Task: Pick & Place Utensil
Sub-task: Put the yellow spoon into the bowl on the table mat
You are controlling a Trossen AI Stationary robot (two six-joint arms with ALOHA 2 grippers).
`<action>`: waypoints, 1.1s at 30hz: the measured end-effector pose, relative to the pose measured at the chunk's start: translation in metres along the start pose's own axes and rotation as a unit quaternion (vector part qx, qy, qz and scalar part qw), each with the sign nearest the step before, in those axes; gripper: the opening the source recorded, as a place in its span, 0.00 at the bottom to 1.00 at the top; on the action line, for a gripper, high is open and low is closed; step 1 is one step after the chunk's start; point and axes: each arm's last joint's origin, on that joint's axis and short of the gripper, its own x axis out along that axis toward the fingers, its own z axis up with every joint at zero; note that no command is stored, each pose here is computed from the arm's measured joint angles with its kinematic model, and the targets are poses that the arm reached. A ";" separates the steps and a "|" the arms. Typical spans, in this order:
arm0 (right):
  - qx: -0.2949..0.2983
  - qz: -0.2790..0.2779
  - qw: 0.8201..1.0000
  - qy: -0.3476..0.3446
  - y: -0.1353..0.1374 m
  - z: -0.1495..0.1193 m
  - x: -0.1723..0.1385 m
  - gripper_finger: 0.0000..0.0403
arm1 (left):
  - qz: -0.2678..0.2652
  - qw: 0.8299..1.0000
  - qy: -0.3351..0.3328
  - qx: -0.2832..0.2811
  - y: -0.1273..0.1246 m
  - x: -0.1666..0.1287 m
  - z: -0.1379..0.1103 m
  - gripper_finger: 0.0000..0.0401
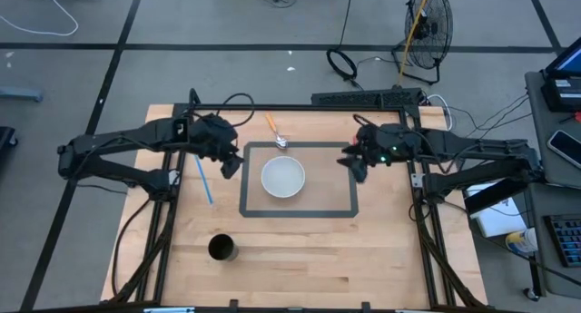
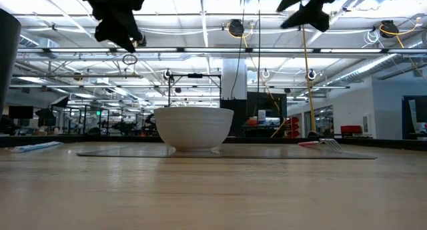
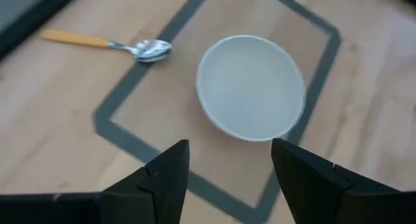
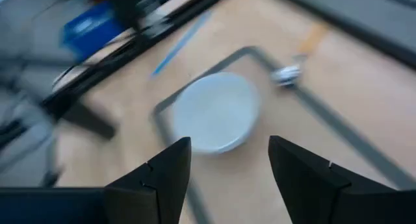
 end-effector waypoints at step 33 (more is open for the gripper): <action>0.182 -0.329 0.902 0.214 -0.127 -0.013 0.079 0.52 | 0.146 0.981 -0.095 -0.089 0.041 0.006 0.025 0.56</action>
